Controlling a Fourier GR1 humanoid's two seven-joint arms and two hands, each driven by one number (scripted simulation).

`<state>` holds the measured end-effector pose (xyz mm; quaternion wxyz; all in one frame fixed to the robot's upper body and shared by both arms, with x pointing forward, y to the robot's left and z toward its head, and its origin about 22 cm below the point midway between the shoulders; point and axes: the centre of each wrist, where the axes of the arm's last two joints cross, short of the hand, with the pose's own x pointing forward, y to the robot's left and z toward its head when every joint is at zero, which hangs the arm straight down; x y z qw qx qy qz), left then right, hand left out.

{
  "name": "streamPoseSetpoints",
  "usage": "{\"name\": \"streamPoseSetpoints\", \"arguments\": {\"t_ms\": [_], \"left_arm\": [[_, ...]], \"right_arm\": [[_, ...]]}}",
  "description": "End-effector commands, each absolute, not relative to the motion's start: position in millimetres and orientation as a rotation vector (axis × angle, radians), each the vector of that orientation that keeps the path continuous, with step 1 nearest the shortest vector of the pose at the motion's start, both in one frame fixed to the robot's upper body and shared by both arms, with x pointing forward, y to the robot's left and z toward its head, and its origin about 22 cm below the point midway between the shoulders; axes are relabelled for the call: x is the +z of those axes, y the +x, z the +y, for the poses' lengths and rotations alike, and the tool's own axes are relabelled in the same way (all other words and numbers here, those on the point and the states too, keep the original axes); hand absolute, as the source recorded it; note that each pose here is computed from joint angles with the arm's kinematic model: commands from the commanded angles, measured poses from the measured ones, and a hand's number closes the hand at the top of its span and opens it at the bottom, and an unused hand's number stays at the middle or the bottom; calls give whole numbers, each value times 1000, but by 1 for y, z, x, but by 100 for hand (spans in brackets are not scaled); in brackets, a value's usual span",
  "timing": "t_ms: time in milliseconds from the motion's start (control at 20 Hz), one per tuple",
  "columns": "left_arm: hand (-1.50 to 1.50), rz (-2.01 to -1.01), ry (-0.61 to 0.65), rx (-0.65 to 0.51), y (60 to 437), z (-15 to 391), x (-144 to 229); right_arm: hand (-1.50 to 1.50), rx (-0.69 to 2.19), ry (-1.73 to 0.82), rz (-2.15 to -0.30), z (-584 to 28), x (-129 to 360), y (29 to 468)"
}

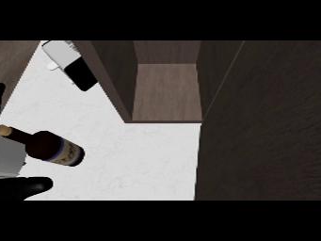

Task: Pick up the wine, place it into the cabinet and close the cabinet

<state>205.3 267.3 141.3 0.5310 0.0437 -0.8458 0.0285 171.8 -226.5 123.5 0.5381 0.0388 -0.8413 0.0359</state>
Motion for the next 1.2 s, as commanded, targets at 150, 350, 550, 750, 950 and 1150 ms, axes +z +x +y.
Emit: {"name": "streamPoseSetpoints", "arguments": {"t_ms": [150,350,550,750,950,1150], "left_arm": [[-150,-1943,36,154,200,272,185],[-150,-1937,38,149,178,263,204],[-150,-1924,51,175,177,260,203],[-150,-1910,84,205,155,265,219],[-150,-1890,78,198,157,261,207],[-150,-1869,110,195,151,271,220]], "right_arm": [[-150,101,222,-1940,-213,156,136],[-150,103,237,-1957,-208,179,113],[-150,112,235,-1960,-201,191,107],[-150,115,237,-1949,-182,185,99],[-150,80,264,-1933,-189,211,94],[-150,104,217,-1946,-179,200,106]]}}
